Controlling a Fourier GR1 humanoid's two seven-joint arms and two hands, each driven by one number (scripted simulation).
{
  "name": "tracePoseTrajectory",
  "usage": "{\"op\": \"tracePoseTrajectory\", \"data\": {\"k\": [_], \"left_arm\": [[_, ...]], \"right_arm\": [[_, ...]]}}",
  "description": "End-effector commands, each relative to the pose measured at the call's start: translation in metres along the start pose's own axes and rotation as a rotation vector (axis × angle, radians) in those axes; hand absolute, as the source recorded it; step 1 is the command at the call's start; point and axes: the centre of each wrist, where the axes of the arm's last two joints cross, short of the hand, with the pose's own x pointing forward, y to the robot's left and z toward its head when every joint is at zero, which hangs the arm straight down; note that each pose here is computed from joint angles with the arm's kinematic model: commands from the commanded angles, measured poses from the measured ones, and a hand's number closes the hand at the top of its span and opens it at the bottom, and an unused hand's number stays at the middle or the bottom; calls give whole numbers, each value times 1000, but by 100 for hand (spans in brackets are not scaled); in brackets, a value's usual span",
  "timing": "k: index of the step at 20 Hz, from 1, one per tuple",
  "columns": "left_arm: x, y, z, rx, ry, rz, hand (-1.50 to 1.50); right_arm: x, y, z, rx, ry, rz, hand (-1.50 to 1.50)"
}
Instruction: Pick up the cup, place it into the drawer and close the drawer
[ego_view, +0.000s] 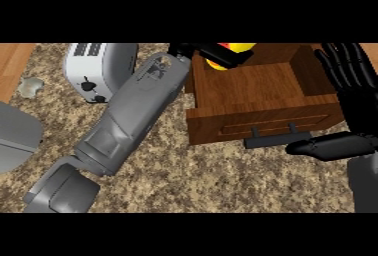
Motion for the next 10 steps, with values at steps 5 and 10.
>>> {"op": "tracePoseTrajectory", "data": {"k": [5, 10], "left_arm": [[-40, 1, 16, -98, 119, -79, 150], [-31, -2, 14, -68, 87, -6, -150]], "right_arm": [[10, 9, -13, 55, -50, -16, -150], [6, 11, -17, 107, -42, -44, -150]]}}
